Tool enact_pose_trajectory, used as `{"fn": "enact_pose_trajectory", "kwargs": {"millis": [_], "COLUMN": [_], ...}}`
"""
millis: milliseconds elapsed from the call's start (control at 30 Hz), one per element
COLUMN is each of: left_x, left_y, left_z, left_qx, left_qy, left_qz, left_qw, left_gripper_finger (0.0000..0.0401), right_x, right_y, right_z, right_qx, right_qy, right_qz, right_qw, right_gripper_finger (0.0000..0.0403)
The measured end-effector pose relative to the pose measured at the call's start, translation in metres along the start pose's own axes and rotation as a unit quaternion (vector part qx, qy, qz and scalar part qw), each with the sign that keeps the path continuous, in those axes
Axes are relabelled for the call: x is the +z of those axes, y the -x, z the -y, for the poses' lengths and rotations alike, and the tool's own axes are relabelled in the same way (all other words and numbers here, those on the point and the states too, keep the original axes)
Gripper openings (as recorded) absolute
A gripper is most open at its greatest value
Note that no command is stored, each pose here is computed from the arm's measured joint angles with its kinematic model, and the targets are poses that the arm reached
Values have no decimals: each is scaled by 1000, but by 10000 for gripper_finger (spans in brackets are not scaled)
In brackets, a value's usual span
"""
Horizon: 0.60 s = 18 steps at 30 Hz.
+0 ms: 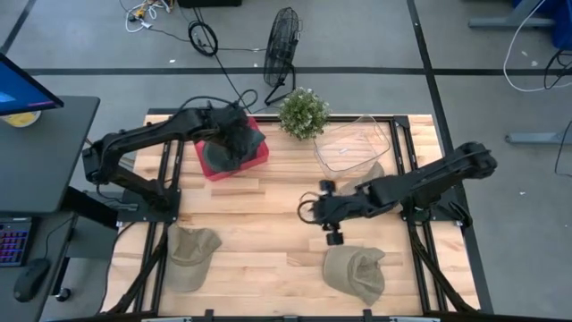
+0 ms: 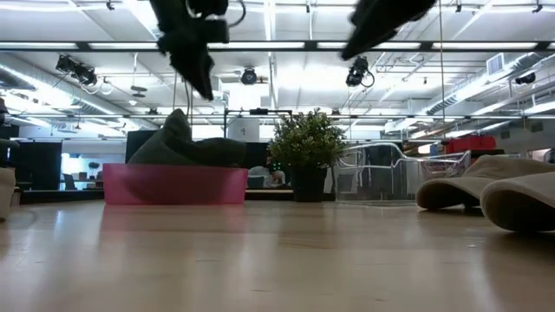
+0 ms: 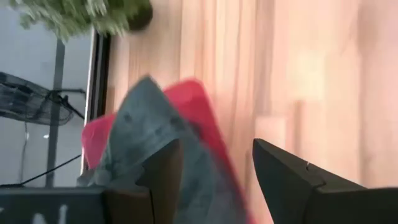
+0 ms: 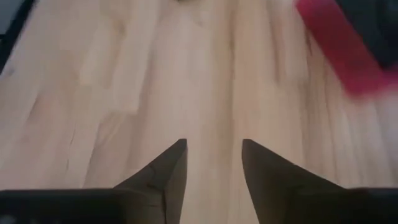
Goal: Pick & Place hat
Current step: Put the top brown cap into the transparent bin
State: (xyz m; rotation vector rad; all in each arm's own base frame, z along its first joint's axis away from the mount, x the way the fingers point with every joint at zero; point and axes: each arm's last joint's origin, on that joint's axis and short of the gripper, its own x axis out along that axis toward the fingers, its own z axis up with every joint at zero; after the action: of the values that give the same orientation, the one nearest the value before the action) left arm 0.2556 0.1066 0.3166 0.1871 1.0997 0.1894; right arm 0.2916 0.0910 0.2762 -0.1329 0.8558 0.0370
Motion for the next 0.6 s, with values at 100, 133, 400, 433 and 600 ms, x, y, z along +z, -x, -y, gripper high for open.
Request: {"fn": "enact_pose_trajectory", "kwargs": {"millis": [100, 133, 400, 433, 600], "left_x": [12, 15, 21, 22, 35], "left_y": [10, 11, 8, 8, 13], "left_z": [3, 5, 24, 29, 59], "left_qx": [3, 4, -16, -21, -48], "left_qy": [44, 63, 117, 111, 88], "left_qz": [36, 49, 56, 58, 91], "left_qw": [998, 997, 991, 992, 991], "left_gripper_finger": [197, 195, 185, 183, 181], "right_x": [-16, -23, -71, -75, -95], "right_y": [21, 26, 54, 55, 52], "right_z": [7, 9, 25, 26, 35], "right_qx": [-19, -33, -190, -201, -229], "right_qy": [-103, -137, -285, -290, -309], "right_qz": [-65, -94, -231, -239, -260], "right_qw": [992, 986, 911, 905, 886], "right_gripper_finger": [165, 166, 167, 167, 167]}}
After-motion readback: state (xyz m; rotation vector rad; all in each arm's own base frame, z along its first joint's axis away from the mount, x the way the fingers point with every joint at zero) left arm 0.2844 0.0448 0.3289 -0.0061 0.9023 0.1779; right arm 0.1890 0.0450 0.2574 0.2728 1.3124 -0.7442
